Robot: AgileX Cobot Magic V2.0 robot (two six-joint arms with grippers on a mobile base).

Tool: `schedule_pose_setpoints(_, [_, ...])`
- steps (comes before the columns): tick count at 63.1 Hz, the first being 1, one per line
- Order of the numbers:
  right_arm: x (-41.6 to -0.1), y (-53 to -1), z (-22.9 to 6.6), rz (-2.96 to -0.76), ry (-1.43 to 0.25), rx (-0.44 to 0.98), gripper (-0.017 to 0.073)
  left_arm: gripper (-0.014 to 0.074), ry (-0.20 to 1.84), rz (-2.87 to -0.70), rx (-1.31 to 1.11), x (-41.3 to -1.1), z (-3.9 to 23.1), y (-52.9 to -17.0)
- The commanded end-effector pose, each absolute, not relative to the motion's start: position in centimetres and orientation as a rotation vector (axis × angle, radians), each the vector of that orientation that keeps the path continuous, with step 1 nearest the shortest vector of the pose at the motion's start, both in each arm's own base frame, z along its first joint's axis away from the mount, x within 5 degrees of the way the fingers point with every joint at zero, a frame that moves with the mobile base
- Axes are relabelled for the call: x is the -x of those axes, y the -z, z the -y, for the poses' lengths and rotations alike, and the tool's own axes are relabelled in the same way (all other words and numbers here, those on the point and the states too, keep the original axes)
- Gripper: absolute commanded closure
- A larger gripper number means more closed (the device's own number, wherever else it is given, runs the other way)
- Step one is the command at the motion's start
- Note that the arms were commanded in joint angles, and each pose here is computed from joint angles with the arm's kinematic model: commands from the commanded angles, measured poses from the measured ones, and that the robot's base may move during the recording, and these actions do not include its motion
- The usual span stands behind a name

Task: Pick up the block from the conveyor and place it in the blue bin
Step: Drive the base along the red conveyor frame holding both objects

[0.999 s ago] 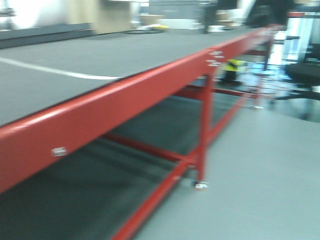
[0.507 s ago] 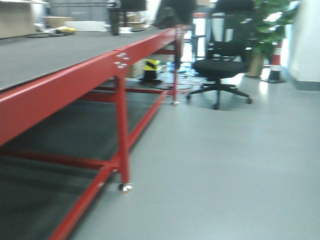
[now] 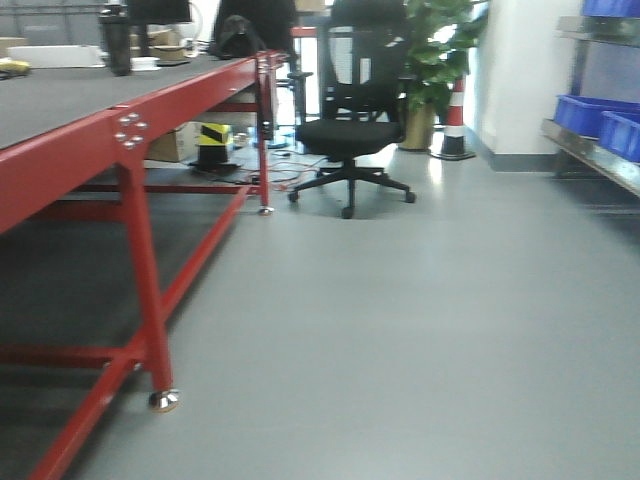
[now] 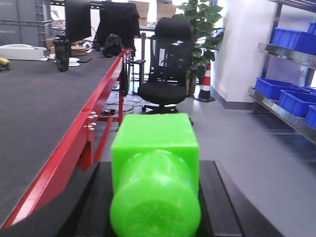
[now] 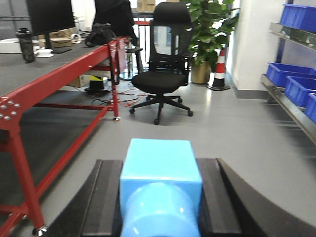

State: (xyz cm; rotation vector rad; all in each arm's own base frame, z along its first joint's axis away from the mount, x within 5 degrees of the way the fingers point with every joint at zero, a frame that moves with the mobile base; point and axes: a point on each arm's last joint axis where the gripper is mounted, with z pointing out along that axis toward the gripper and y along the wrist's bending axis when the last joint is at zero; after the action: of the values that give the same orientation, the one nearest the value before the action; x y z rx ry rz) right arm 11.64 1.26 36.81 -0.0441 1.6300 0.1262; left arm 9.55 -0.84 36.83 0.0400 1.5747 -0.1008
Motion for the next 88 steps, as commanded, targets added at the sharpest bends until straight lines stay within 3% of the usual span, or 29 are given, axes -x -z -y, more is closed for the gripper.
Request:
schedule_pose_setpoints(1, [-11.54,-37.07,-1.22,-1.6,-0.119,0.048,0.0721,0.0704,0.103,-1.556,-0.041,-9.42,0.85,-36.96])
schedule_pose_setpoints(88, [-11.54,-37.07,-1.22,-1.6,-0.119,0.048,0.0721,0.0704,0.103,-1.556,-0.041,-9.42,0.85,-36.96])
